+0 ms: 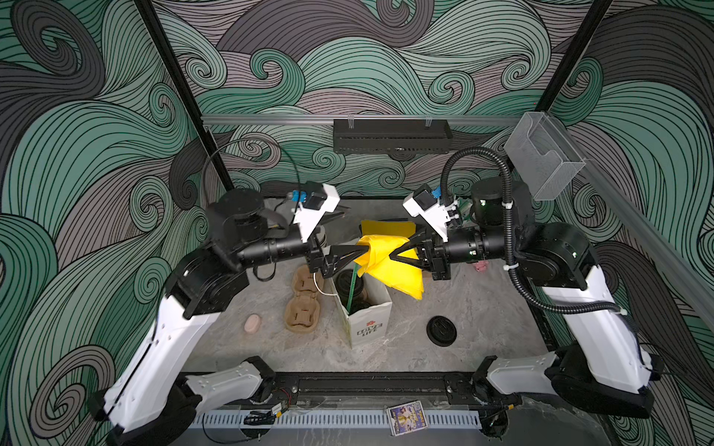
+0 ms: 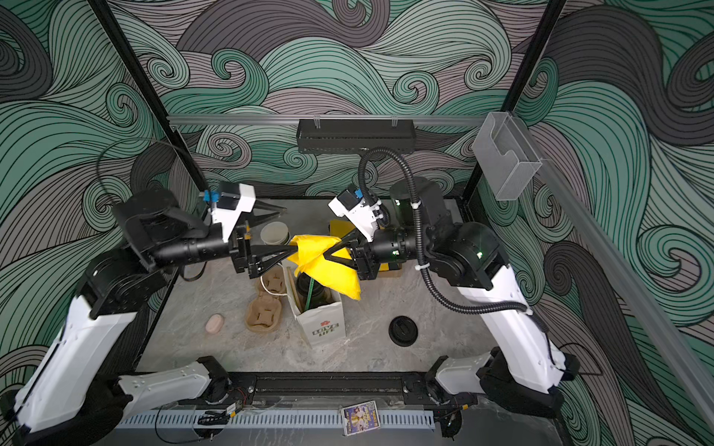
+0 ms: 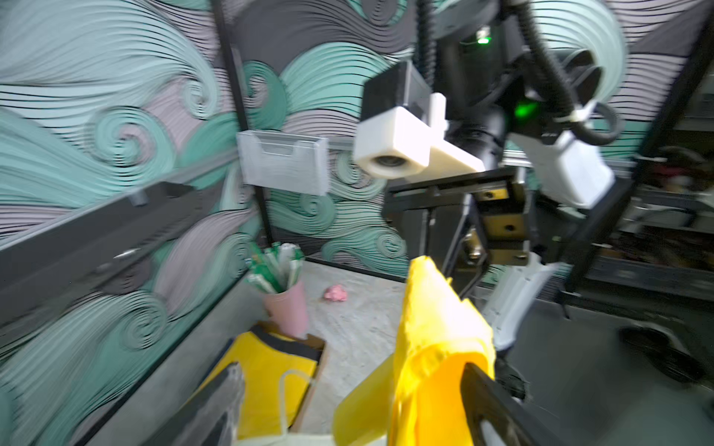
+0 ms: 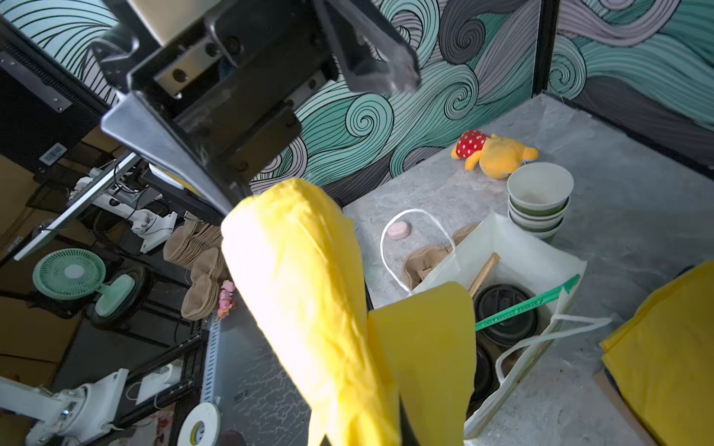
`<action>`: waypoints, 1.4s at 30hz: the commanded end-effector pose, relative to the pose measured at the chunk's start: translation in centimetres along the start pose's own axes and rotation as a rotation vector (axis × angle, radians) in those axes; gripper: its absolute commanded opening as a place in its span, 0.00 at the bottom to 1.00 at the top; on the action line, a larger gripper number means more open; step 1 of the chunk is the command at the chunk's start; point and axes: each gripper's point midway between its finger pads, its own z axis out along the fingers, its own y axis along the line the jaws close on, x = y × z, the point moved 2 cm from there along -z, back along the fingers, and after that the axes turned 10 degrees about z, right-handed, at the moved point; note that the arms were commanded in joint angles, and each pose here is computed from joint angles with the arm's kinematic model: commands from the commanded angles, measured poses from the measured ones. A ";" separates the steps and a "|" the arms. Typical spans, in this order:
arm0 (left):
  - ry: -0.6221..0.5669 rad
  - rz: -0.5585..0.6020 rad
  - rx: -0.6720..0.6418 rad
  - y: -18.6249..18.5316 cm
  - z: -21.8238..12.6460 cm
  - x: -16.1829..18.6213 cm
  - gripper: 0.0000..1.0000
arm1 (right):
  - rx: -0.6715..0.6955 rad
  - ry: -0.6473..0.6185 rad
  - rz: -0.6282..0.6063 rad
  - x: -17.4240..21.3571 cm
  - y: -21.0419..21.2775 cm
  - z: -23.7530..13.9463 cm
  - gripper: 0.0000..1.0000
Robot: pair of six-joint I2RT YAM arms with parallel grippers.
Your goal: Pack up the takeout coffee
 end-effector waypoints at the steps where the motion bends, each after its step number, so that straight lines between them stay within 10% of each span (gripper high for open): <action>1: 0.084 -0.162 -0.564 6.1 -5.8 3.3 0.91 | 0.196 -0.119 0.134 -1.5 -1.3 1.3 0.00; 5: 0.152 -0.478 -0.849 6.6 -11.5 8.6 0.92 | 0.416 -0.223 0.352 -1.7 -3.1 3.9 0.00; 12: 0.220 -0.831 -0.679 1.8 -11.2 14.1 0.91 | 0.690 -0.305 0.528 -1.0 -5.8 7.9 0.00; 23: 0.428 -0.792 -0.349 -1.5 -5.0 16.5 0.87 | 0.988 -0.136 0.514 4.8 -10.5 12.8 0.00; 36: 0.461 -0.768 -0.350 -1.5 -4.4 18.1 0.61 | 0.942 0.176 0.560 10.0 -11.7 18.1 0.00; 42: 0.445 -0.762 -0.371 -1.1 -4.6 17.9 0.60 | 0.918 0.218 0.590 10.3 -12.2 18.1 0.35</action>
